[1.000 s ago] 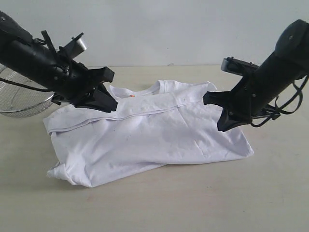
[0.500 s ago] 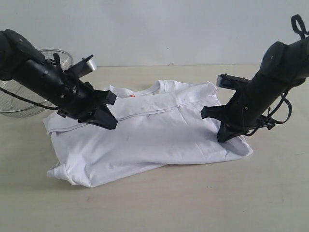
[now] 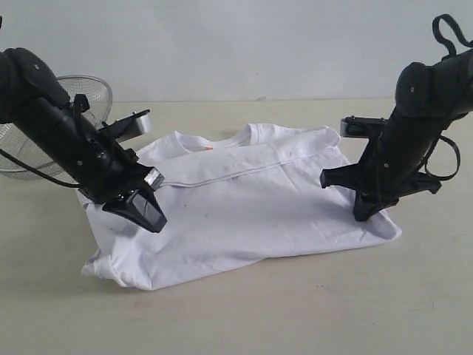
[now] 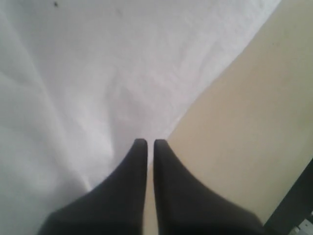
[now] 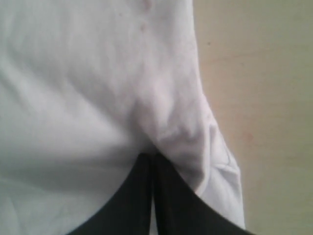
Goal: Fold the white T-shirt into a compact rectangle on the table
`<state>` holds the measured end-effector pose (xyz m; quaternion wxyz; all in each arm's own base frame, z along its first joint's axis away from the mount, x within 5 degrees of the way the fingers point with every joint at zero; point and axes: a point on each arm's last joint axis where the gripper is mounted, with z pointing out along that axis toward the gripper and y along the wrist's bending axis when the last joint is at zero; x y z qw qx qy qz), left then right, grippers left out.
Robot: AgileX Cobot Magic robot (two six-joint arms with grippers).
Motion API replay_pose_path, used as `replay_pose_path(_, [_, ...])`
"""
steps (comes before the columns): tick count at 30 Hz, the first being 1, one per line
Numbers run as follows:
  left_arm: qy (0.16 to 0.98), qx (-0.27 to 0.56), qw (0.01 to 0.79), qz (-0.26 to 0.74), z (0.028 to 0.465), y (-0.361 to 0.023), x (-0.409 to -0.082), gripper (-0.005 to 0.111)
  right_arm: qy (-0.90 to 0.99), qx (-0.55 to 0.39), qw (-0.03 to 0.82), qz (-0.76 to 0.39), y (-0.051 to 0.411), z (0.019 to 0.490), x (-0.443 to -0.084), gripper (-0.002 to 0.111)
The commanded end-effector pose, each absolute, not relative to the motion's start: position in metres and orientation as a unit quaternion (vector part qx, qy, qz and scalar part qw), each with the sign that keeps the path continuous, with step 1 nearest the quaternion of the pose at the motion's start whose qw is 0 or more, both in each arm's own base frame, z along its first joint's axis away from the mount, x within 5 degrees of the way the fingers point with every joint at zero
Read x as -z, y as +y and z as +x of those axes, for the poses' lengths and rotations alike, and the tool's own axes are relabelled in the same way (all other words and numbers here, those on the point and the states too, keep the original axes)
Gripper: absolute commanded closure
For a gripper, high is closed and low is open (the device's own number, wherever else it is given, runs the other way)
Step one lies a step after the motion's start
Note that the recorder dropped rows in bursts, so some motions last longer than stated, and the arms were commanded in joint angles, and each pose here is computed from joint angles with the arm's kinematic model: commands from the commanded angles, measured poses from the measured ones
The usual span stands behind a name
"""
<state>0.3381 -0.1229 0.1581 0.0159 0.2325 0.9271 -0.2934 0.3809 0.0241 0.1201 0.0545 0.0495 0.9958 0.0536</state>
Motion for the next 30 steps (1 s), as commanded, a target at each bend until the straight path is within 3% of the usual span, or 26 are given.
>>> replay_pose_path(1, [0.928, 0.282, -0.011, 0.245, 0.333, -0.121, -0.159, 0.102, 0.999, -0.003, -0.016, 0.035, 0.011, 0.366, -0.109, 0.108])
replay_pose_path(16, [0.929, 0.266, -0.01, 0.258, 0.331, -0.118, -0.164, 0.102, 0.995, 0.002, -0.055, 0.083, 0.009, 0.292, -0.129, 0.108])
replay_pose_path(22, [0.927, 0.268, 0.009, 0.263, 0.328, -0.118, -0.18, 0.102, 0.996, -0.008, 0.008, 0.086, 0.01, 0.279, -0.154, 0.108])
replay_pose_path(27, [0.914, 0.33, 0.053, 0.228, 0.327, -0.13, -0.205, 0.102, 0.993, -0.06, 0.061, 0.082, 0.018, 0.279, -0.179, 0.108])
replay_pose_path(30, [0.915, 0.318, 0.07, 0.237, 0.329, -0.142, -0.2, 0.102, 0.991, -0.082, 0.066, 0.083, 0.022, 0.28, -0.18, 0.108])
